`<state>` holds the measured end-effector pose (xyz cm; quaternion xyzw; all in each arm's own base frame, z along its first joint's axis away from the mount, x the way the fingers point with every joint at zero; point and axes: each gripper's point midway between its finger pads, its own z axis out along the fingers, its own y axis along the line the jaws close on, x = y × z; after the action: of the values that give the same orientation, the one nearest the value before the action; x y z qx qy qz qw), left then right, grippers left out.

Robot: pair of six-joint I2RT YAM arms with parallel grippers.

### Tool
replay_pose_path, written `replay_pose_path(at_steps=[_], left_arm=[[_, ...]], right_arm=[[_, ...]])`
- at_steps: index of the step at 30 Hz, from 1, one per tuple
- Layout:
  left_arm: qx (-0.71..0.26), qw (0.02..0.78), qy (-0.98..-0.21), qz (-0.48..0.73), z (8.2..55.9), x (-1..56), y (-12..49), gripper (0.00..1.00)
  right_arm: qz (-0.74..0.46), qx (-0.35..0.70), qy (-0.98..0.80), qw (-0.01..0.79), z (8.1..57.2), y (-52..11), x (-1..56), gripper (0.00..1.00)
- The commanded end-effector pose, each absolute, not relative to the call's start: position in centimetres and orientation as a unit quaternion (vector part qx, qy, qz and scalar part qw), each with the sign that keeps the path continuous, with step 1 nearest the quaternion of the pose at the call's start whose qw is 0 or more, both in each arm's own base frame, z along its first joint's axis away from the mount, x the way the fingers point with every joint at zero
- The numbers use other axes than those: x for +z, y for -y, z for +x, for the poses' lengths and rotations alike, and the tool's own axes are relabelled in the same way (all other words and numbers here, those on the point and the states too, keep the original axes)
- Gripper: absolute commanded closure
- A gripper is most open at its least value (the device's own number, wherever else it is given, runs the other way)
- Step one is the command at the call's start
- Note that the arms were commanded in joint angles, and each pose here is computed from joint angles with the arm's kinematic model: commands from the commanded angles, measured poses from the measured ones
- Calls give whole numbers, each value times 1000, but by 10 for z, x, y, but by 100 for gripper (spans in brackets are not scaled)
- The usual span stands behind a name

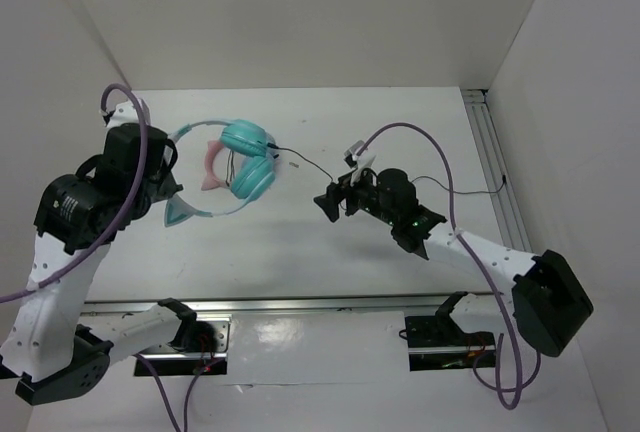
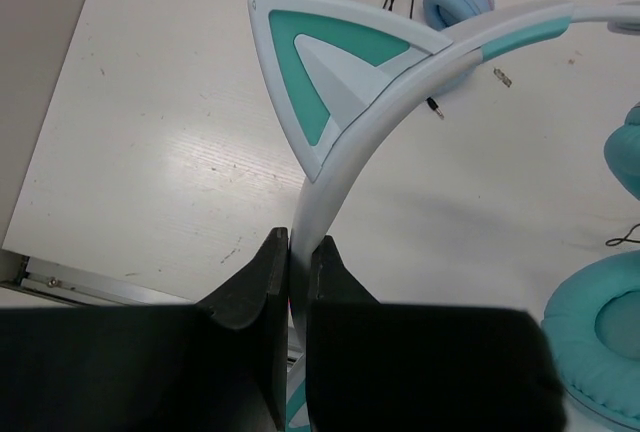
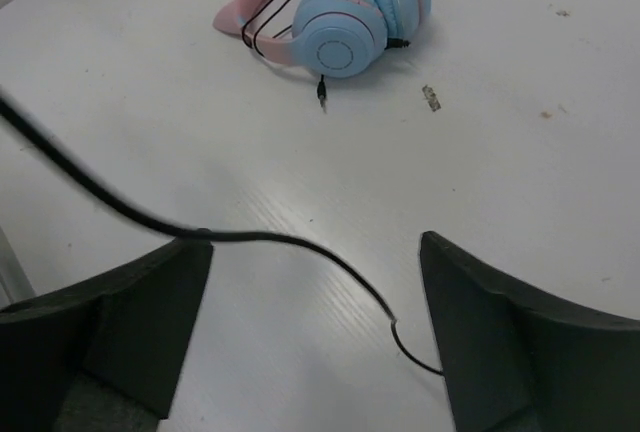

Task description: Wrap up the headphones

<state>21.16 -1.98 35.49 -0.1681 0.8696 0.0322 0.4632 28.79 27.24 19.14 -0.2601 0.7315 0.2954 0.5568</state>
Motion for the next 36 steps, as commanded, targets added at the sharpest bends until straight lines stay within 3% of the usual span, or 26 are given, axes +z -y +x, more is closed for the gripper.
replay_pose_path(at_steps=[1,4,5,7,11,15,23,28,33,36], left_arm=[[-20,504,-845,-178,215,387,26,100],[-24,513,-838,-185,214,395,24,100],[-25,514,-837,-185,213,397,23,100],[-23,514,-836,-189,213,397,21,100],[2,512,-839,-185,220,390,17,100],[47,490,-860,-136,243,352,22,100],[59,436,-897,-49,283,271,65,100],[-33,440,-889,120,282,253,140,100],[-171,408,-845,300,231,250,229,100],[-185,396,-828,352,204,245,252,100]], right_arm=[[-258,306,-694,599,307,-281,203,15],[-257,317,-703,582,320,-281,182,39],[-256,323,-702,581,323,-282,179,67],[-241,325,-715,570,329,-281,167,100],[-219,321,-718,577,327,-274,171,100],[-155,236,-744,606,327,-238,189,100],[-87,158,-727,662,294,-180,300,100],[-169,167,-745,623,265,-189,314,100],[-219,167,-758,591,258,-203,311,100],[-244,170,-767,568,257,-214,296,100]])
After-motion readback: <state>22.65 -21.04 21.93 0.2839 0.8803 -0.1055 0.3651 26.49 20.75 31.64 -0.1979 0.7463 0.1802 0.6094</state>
